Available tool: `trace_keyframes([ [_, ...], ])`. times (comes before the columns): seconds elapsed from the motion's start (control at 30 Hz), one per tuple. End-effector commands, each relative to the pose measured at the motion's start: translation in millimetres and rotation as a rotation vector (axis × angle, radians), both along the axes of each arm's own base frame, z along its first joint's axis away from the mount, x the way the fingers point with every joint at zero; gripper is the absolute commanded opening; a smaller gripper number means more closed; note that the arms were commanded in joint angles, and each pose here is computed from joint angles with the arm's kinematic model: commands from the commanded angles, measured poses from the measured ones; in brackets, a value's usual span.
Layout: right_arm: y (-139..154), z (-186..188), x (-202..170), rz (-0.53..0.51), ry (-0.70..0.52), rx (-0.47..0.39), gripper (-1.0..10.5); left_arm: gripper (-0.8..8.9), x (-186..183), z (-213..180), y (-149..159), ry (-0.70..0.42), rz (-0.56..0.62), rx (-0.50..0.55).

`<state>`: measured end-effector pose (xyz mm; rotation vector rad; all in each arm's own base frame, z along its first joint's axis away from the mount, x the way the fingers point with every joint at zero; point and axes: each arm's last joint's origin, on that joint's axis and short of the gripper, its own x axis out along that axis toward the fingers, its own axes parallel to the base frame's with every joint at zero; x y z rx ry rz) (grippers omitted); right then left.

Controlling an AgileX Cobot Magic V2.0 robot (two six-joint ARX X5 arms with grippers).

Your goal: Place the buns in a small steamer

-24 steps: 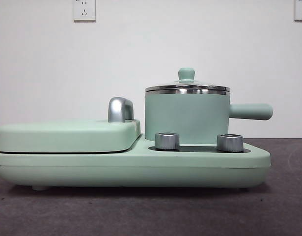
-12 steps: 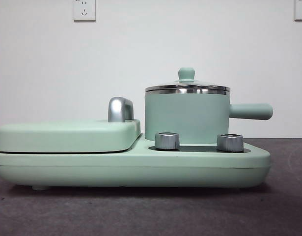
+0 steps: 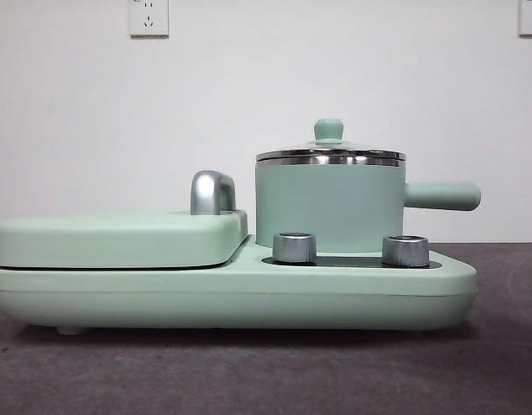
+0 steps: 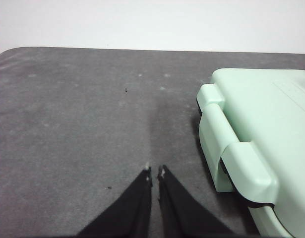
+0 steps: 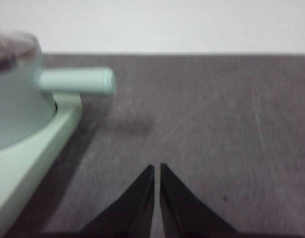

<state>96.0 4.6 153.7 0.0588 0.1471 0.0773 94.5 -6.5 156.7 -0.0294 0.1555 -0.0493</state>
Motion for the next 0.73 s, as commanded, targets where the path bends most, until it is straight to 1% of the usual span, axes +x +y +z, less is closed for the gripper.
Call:
trace_keyframes([
  [0.03, -0.2, -3.6, -0.3, -0.010, 0.026, 0.009, 0.2, 0.28, 0.8, -7.1, -0.1, 0.023, -0.003, 0.012],
  [0.13, -0.4, -3.6, -0.2, -0.013, 0.023, -0.017, 0.2, 0.28, 0.8, -7.0, -0.1, 0.023, -0.003, 0.012],
  [0.37, -0.7, -1.4, 0.1, -0.021, 0.002, -0.017, 0.2, 0.28, 0.8, -7.0, -0.1, 0.023, -0.003, 0.012],
  [0.73, -0.7, -1.6, 0.1, -0.021, 0.003, -0.017, 0.2, 0.28, 0.8, -7.0, -0.1, 0.023, -0.002, 0.012],
])
